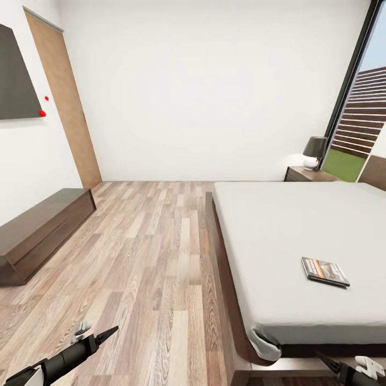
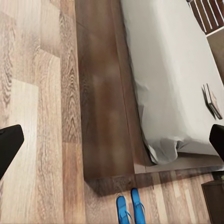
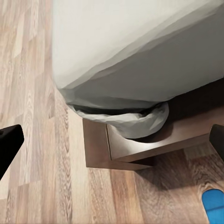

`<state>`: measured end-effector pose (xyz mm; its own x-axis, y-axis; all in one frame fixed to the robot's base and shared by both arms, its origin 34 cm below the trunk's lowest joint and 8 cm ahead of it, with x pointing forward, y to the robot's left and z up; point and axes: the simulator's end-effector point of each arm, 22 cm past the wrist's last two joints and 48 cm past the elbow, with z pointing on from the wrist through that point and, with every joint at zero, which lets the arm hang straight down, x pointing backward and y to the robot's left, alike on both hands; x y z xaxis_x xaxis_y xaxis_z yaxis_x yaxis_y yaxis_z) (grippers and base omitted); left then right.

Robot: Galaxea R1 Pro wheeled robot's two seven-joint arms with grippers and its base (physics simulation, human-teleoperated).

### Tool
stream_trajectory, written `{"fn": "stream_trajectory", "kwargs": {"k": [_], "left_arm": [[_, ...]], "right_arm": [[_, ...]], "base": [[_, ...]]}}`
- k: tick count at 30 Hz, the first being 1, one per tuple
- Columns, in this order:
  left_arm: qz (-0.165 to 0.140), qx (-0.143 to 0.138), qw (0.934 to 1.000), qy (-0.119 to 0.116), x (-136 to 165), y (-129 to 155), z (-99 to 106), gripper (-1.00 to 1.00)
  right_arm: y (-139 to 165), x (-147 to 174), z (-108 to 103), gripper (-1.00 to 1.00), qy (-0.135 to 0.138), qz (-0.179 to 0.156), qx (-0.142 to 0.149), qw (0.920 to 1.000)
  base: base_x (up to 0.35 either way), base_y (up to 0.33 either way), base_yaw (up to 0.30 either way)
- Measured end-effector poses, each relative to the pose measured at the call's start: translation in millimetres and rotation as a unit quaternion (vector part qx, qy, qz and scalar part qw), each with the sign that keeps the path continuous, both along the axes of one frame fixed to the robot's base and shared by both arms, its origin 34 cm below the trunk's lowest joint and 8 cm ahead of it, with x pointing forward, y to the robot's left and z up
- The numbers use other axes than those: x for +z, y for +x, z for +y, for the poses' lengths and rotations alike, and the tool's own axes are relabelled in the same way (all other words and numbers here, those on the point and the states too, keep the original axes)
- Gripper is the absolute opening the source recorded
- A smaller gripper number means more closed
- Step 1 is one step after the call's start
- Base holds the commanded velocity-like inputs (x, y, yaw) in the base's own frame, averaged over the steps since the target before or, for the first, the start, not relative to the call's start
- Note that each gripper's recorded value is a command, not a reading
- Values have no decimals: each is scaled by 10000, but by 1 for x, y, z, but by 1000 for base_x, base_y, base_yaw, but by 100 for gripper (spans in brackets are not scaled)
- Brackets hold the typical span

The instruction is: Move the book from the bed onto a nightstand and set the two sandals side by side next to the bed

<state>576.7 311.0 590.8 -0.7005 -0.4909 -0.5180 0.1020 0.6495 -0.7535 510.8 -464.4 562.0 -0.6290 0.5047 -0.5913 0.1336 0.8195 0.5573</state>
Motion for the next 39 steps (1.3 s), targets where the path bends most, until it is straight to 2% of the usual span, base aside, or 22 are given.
{"fn": "stream_trajectory", "kwargs": {"k": [11,39], "left_arm": [[3,0,10000,-1,0,0,0,100],[2,0,10000,-1,0,0,0,100]], "right_arm": [[0,0,0,100,-2,3,5,10000],[0,0,0,100,-3,3,5,10000]], "base": [[0,0,-26],[0,0,-272]]}}
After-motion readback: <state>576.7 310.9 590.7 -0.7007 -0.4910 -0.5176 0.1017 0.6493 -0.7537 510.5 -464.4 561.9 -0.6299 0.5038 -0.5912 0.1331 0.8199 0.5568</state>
